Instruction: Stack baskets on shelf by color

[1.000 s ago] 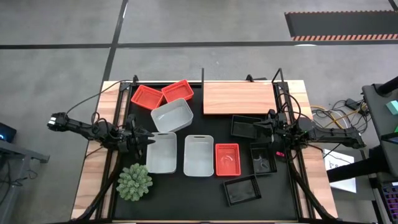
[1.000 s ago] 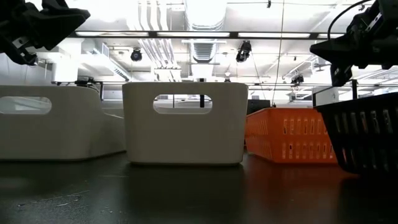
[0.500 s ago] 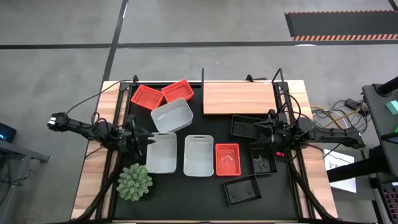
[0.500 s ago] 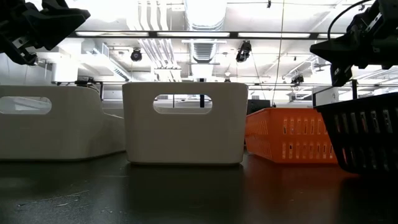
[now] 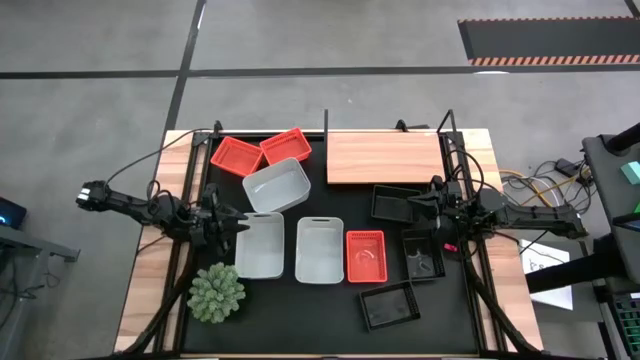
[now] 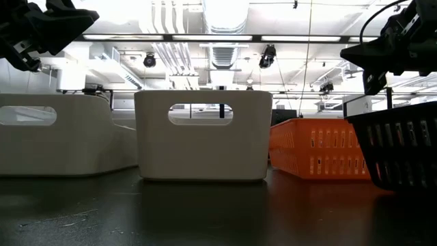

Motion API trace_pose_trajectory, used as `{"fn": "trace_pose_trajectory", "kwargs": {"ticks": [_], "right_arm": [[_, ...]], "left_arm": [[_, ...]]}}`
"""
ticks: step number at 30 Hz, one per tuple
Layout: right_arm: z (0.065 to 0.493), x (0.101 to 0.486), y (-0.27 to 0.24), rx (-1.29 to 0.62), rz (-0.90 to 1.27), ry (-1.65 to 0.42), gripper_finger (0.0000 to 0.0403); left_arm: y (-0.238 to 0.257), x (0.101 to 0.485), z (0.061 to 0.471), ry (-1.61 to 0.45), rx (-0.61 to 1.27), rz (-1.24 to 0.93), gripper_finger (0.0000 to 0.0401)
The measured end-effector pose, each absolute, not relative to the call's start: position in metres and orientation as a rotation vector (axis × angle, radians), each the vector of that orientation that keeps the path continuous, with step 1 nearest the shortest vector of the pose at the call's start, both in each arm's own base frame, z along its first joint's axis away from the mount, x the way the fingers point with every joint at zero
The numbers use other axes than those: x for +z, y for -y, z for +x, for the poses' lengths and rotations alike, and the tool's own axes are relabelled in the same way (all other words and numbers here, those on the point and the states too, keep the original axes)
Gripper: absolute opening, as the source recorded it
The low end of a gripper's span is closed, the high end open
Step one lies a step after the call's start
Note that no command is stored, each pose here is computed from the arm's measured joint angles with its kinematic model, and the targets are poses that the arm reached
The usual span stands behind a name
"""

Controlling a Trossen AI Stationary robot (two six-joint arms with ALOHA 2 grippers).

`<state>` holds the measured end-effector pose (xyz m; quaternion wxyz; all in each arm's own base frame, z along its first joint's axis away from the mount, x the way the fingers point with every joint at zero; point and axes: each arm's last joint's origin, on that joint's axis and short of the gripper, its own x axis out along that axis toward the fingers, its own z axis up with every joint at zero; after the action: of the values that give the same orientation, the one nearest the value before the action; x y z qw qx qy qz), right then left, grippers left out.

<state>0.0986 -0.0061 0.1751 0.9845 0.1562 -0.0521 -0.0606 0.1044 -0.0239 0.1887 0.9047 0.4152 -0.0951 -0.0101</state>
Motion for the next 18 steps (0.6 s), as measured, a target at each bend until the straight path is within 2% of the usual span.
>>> {"fn": "trace_pose_trajectory", "kwargs": {"ticks": [18], "right_arm": [[0.0986, 0.1751, 0.0061, -0.122, 0.314, 0.105, 0.0009]], "left_arm": [[0.0235, 0.1962, 0.1029, 0.267, 0.014, 0.838, 0.0109]]}}
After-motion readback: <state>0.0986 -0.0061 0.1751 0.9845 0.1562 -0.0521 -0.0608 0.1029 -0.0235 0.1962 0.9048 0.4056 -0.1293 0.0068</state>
